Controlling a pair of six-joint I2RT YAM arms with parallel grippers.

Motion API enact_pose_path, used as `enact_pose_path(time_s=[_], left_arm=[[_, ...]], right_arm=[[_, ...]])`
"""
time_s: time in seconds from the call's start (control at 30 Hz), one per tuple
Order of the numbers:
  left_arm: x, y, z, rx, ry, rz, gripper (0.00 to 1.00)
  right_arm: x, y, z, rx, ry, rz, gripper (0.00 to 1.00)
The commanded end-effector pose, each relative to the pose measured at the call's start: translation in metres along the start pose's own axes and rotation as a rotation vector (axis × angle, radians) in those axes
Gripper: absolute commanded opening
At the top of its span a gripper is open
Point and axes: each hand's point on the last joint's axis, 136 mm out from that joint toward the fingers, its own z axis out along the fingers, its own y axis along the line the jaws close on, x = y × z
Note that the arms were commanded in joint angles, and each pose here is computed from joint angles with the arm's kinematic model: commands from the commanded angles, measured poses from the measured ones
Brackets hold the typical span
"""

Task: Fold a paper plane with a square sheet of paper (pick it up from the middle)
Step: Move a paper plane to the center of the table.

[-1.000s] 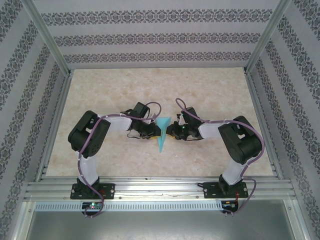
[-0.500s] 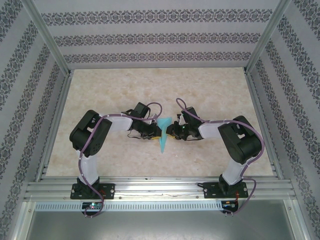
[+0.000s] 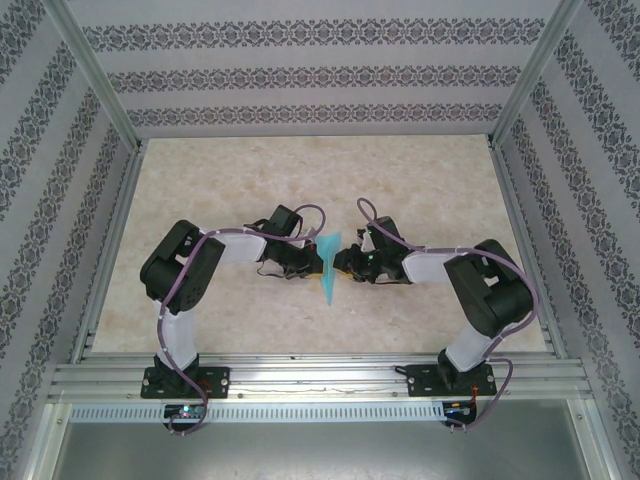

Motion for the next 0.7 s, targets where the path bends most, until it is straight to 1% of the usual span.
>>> enact_pose_path(time_s=[0.0, 0.1, 0.17, 0.23, 0.3, 0.43, 0.5, 0.6, 0.67], left_arm=[[-0.004, -0.018, -0.011, 0.025, -0.044, 0.037, 0.01], [-0.004, -0.022, -0.014, 0.034, -0.052, 0.042, 0.01], [-0.004, -0.024, -0.016, 0.03, -0.05, 0.046, 0.0], [-0.004, -0.024, -0.017, 0.028, -0.05, 0.049, 0.0], [-0.004, -0.024, -0.017, 0.021, -0.046, 0.048, 0.0], [-0.004, -0.024, -0.016, 0.021, -0.043, 0.046, 0.0], [-0.004, -0.024, -0.016, 0.017, -0.04, 0.047, 0.01], [-0.003, -0.022, -0.014, 0.012, -0.027, 0.045, 0.01], [-0.004, -0.021, -0.013, 0.007, -0.026, 0.04, 0.03]], right_arm=[[0.003, 0.003, -0.008, 0.024, -0.025, -0.046, 0.35], [0.005, 0.005, -0.009, 0.025, -0.036, -0.056, 0.4], [0.008, 0.01, -0.006, 0.017, -0.014, -0.065, 0.42], [0.01, 0.015, -0.002, 0.016, 0.003, -0.08, 0.43], [0.009, 0.011, 0.001, 0.06, 0.008, -0.073, 0.43], [0.001, -0.007, 0.004, 0.142, -0.016, -0.047, 0.34], [-0.001, -0.012, 0.005, 0.154, -0.023, -0.033, 0.26], [0.0, -0.01, 0.008, 0.135, -0.012, -0.036, 0.17], [0.0, -0.008, 0.008, 0.122, -0.009, -0.038, 0.11]])
